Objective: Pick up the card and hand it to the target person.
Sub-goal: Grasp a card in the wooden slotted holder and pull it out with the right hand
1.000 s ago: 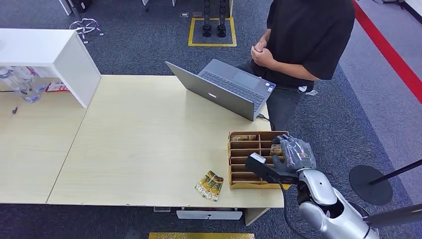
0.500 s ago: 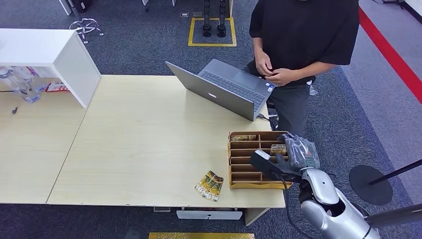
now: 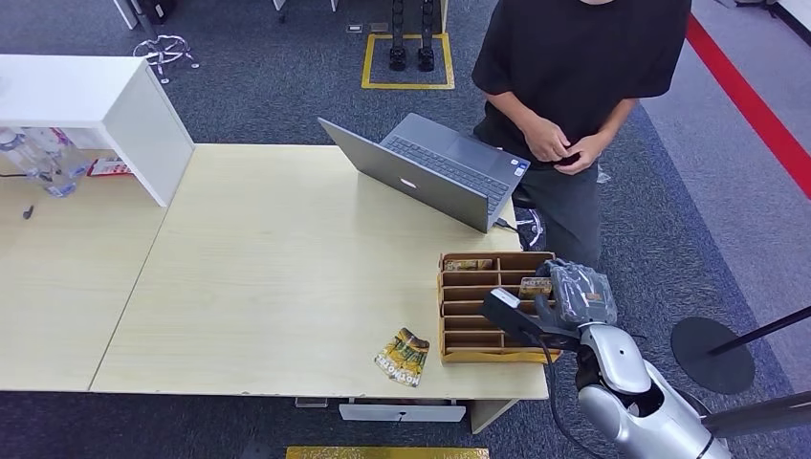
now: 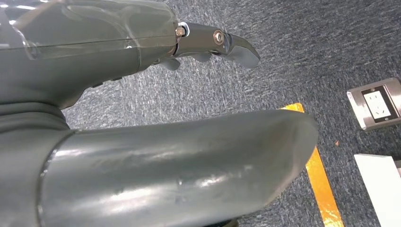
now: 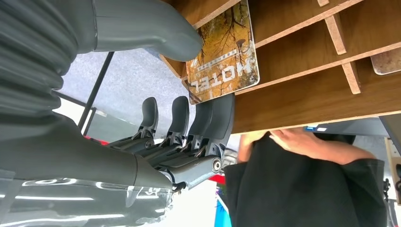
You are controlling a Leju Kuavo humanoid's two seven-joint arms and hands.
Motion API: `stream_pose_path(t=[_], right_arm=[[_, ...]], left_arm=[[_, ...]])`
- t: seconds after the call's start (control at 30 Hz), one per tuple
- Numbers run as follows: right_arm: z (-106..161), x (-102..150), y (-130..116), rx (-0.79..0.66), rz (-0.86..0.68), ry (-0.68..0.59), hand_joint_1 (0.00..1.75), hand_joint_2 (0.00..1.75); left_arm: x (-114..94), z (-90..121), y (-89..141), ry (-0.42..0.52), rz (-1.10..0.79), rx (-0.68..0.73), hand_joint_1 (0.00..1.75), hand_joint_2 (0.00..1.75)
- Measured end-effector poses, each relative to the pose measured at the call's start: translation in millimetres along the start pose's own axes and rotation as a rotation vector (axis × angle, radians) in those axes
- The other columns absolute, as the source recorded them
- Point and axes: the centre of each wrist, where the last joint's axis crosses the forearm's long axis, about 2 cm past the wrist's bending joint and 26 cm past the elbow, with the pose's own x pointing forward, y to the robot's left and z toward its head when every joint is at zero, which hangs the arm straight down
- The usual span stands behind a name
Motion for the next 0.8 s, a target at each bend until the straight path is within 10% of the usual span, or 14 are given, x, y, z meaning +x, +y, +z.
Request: stream_pose_path(t=[0.8], right_arm=[[-1.6,-2.8,0.7,0.010,-0.015,0.005,1.09,1.75]], left_arm=[[0.7,-0.4,0.8,-0.003,-0.002,0.004,0.00,0.00]])
